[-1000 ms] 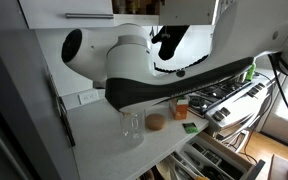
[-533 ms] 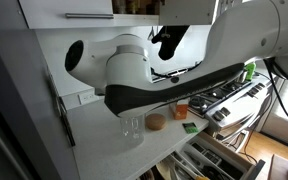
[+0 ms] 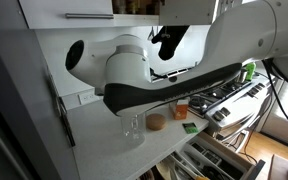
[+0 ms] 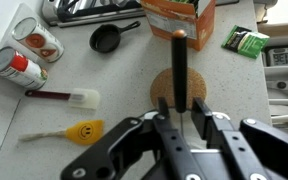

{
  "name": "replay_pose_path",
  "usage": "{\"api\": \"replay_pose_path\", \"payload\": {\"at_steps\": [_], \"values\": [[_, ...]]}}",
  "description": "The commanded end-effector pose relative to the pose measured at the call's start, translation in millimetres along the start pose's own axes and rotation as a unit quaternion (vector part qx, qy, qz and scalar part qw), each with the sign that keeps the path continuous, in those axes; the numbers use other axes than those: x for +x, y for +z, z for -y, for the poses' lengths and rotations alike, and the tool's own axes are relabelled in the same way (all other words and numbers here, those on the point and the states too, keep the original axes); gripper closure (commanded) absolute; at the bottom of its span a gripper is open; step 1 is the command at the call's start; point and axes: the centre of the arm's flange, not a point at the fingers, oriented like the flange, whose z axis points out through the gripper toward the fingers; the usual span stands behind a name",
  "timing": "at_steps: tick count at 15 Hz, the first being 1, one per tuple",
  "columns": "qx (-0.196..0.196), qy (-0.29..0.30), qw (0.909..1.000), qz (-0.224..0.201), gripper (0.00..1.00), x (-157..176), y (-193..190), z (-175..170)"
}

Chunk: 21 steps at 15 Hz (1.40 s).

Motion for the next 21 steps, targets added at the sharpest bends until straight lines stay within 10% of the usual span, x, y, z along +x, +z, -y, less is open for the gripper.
{"api": "replay_pose_path", "payload": {"at_steps": [1, 6, 13, 21], "values": [[0.009, 0.007, 0.9999, -0.010, 0.36, -1, 0, -3], [0.003, 0.022, 0.9996, -0.017, 0.01, -10, -6, -4], [0.023, 0.168, 0.9853, -0.020, 0.00, -47, -26, 0], [0.022, 0.177, 0.9836, -0.030, 0.00, -53, -30, -14]]}}
